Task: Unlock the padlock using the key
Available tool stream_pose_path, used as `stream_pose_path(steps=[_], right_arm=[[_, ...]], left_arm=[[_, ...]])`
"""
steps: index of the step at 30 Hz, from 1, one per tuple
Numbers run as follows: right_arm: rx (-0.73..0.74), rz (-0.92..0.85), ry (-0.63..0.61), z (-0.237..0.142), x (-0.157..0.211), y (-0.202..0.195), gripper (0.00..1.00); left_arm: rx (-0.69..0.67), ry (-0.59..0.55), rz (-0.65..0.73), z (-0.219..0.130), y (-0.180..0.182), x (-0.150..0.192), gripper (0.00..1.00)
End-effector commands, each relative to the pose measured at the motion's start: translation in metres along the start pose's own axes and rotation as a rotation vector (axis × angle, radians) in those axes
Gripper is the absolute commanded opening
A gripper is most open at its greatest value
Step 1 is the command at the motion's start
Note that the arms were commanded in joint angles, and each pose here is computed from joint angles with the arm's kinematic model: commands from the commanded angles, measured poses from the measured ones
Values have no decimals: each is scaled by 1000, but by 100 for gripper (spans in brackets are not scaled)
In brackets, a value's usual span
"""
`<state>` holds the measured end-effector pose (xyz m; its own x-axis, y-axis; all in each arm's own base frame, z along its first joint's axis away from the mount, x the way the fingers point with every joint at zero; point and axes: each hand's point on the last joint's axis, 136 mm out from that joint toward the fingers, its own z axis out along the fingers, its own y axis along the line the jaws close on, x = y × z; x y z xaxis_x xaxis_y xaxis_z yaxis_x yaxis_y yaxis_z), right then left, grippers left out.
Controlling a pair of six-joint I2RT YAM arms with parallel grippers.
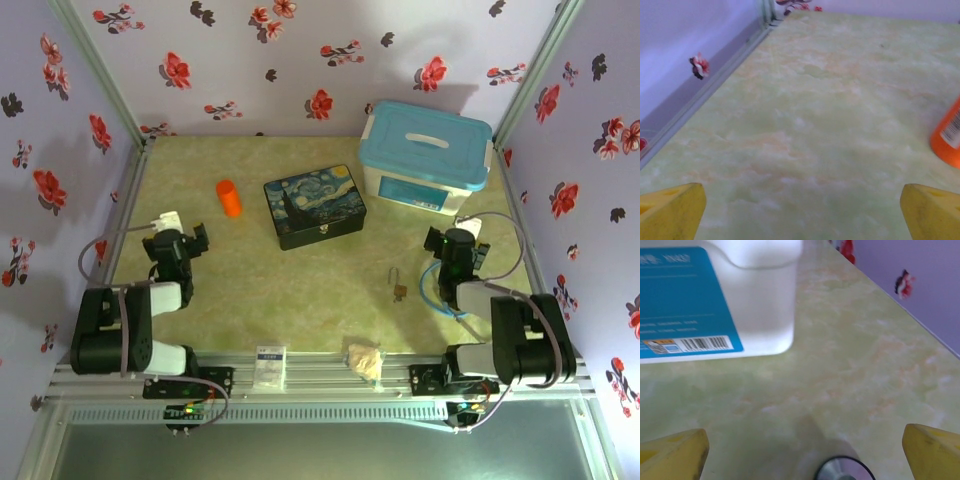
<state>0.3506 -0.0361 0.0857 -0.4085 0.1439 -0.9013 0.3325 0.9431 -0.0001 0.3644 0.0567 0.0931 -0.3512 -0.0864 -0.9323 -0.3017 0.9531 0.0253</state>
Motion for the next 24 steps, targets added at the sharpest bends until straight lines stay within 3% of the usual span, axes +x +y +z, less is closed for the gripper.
stream_pose_path(steps=[1, 3, 8, 12, 24], right_arm=[[-49, -7, -150, 0, -38, 10, 99], [-53, -7, -191, 1, -38, 11, 99], [-92, -34, -159, 19, -20, 22, 99], [-70, -11, -87, 31, -17, 18, 99], [-89, -5, -83, 35, -18, 18, 99]], left_arm=[[85, -110, -53, -4, -8, -17, 100], [103, -112, -44, -2, -11, -14, 100], [105, -62, -4, 7, -19, -1, 100], [87, -60, 26, 16, -26, -12, 100], [76, -56, 38, 17, -26, -12, 100]])
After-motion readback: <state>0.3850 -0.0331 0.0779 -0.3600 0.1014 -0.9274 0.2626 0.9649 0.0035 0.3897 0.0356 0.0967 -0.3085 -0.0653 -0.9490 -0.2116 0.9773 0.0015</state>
